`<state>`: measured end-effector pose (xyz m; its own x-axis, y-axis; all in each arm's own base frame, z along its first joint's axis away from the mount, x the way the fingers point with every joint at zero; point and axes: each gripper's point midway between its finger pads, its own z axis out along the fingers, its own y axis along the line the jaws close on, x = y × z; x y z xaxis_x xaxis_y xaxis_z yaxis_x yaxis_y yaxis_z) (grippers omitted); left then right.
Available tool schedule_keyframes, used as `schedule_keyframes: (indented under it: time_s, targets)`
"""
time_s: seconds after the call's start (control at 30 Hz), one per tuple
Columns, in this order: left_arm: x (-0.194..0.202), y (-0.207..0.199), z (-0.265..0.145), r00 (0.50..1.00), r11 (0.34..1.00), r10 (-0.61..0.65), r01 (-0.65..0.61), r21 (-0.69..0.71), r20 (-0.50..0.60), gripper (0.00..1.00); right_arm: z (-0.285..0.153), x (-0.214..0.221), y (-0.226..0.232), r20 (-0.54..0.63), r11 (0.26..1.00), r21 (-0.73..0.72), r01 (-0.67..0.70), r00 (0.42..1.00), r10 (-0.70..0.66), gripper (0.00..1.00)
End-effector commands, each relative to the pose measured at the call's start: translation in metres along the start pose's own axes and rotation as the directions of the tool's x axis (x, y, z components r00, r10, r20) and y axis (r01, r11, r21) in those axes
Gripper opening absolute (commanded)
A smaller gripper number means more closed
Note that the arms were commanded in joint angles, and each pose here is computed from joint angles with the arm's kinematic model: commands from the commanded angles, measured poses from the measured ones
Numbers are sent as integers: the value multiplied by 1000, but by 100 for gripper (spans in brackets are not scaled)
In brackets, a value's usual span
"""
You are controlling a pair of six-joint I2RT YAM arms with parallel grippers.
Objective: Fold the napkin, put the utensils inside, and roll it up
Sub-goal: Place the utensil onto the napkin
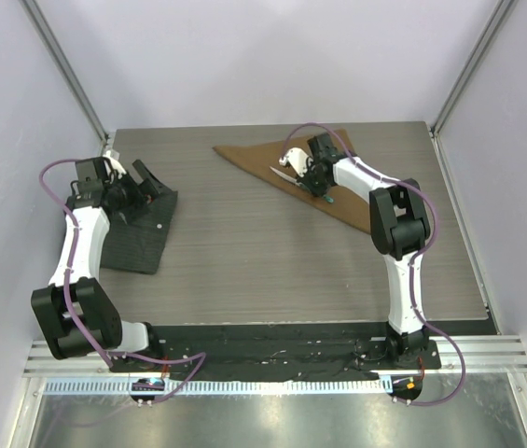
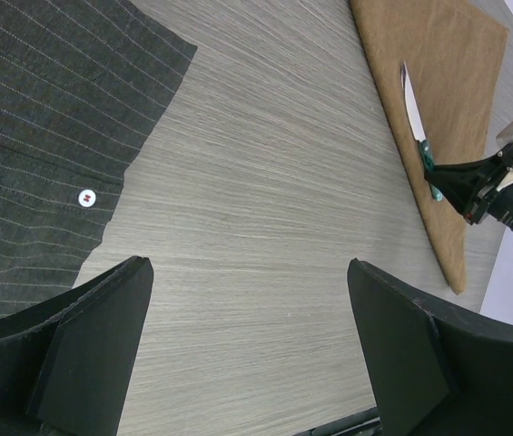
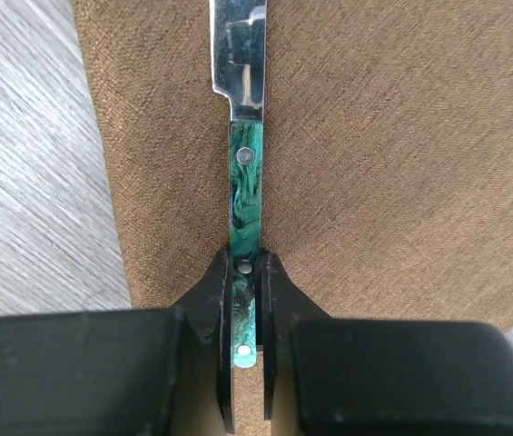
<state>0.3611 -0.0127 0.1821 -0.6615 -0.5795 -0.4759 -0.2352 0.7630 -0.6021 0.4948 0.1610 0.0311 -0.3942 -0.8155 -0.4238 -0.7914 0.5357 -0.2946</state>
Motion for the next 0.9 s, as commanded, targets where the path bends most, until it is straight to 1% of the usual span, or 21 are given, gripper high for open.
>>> schedule_keyframes:
  time_s: [0.0, 0.17, 0.23, 0.27, 0.33, 0.4, 0.43, 0.57, 0.67, 0.73, 0.8, 0.87]
  targets:
    - [-5, -5, -1, 1000, 1000, -2, 1, 31, 17, 94, -3, -12, -18, 27, 998, 55, 21, 999, -23, 1]
    - [-4, -5, -1, 1000, 999, -5, 4, 33, 15, 94, -2, -10, -21, 17, 997, 72, 12, 1000, -13, 5]
    - [-4, -6, -1, 1000, 999, -3, 2, 39, 16, 94, -2, -11, -21, 19, 997, 72, 8, 1000, -10, 10]
    - [-4, -6, -1, 1000, 999, -5, 4, 39, 16, 94, -3, -8, -26, 1, 995, 97, 4, 1000, -4, 12]
    - [-3, -6, 0, 1000, 999, -7, 7, 42, 11, 94, -4, -9, -28, -2, 994, 106, -6, 1000, 6, 21]
    - [-4, -6, -1, 1000, 999, -10, 9, 44, 14, 94, -5, -10, -29, -2, 993, 114, -12, 1000, 12, 23]
    - [-4, -6, -1, 1000, 999, -9, 8, 45, 13, 94, -5, -10, -30, -2, 993, 117, -15, 1000, 15, 28]
    - [-4, -7, -1, 1000, 999, -6, 6, 47, 14, 94, -9, -17, -35, 17, 991, 130, -30, 999, 28, 34]
    - [-3, -6, 0, 1000, 999, -10, 9, 46, 15, 94, -18, -28, -41, 53, 989, 141, -44, 998, 37, 38]
    - [-5, -7, 1, 1000, 999, -9, 8, 51, 22, 94, -29, -39, -46, 89, 986, 153, -61, 995, 47, 38]
    - [-8, -6, 4, 999, 999, -9, 7, 49, 37, 92, -45, -54, -54, 141, 981, 171, -90, 988, 66, 38]
    - [-14, -1, 9, 998, 999, -29, 28, 26, 54, 91, -59, -71, -55, 217, 980, 159, -117, 973, 81, 38]
